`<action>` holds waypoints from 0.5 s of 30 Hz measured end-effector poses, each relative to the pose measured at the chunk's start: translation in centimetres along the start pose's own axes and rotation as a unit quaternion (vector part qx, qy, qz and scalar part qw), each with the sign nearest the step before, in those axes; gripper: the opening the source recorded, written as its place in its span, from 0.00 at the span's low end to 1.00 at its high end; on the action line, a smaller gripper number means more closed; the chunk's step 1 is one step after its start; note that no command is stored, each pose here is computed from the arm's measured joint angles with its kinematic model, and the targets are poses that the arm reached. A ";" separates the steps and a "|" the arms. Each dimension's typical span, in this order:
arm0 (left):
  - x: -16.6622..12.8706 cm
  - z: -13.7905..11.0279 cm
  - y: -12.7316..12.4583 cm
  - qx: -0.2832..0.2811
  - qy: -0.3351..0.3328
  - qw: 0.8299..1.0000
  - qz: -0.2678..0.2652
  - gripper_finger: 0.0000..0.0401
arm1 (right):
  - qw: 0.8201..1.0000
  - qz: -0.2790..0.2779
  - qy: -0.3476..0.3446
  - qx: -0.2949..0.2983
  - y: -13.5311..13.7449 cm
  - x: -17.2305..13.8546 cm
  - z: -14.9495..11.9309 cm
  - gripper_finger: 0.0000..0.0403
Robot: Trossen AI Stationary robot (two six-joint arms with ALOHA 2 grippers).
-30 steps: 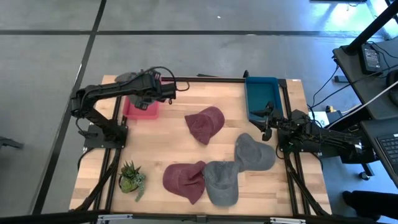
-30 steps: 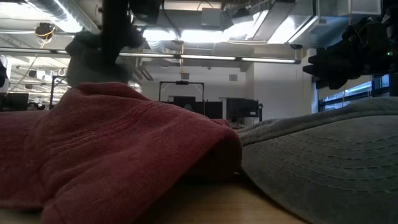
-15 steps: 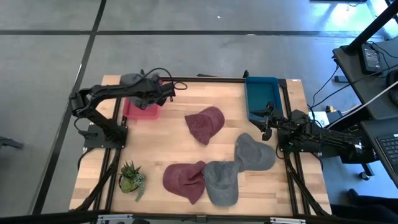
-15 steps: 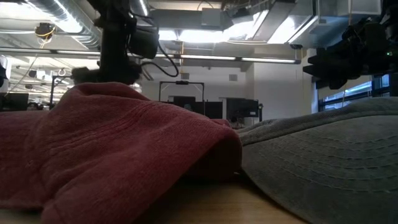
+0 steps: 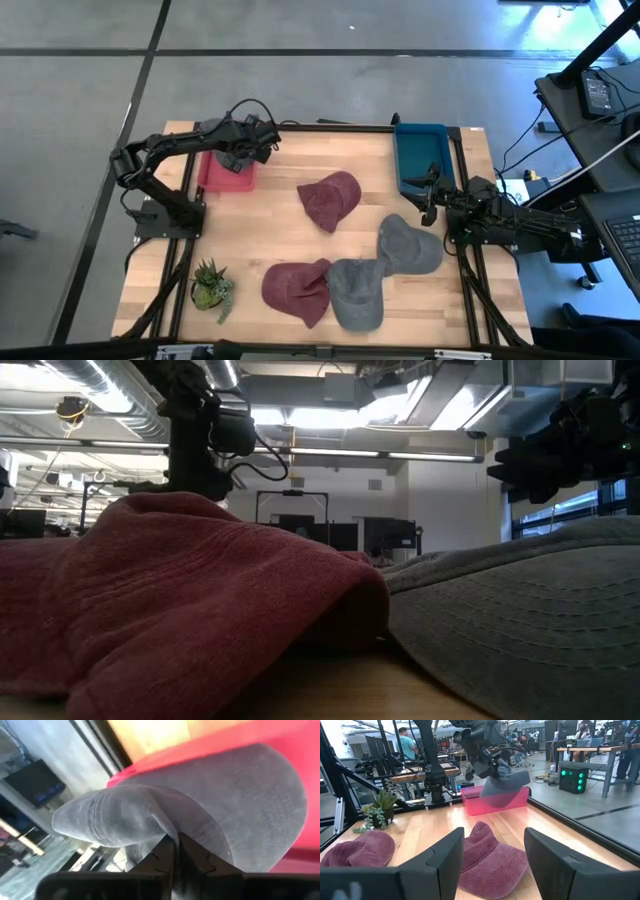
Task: Pick & Place hat
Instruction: Put the top left gray cap into the pink bin
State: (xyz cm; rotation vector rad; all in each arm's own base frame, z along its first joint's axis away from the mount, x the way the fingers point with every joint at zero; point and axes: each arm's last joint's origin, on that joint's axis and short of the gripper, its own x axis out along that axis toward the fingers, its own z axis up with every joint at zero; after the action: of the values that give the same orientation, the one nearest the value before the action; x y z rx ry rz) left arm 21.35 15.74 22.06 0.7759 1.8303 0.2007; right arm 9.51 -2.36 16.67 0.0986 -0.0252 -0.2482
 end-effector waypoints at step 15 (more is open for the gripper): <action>0.3 -0.1 0.3 -0.015 -0.017 1.000 -0.004 0.18 | 1.000 0.000 0.000 0.000 0.0 0.0 0.0 0.51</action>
State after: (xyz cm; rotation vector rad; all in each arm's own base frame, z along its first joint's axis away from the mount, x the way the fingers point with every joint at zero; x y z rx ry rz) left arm 21.34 16.16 22.05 0.7458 1.7945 0.2087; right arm 9.51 -2.36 16.67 0.0988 -0.0256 -0.2478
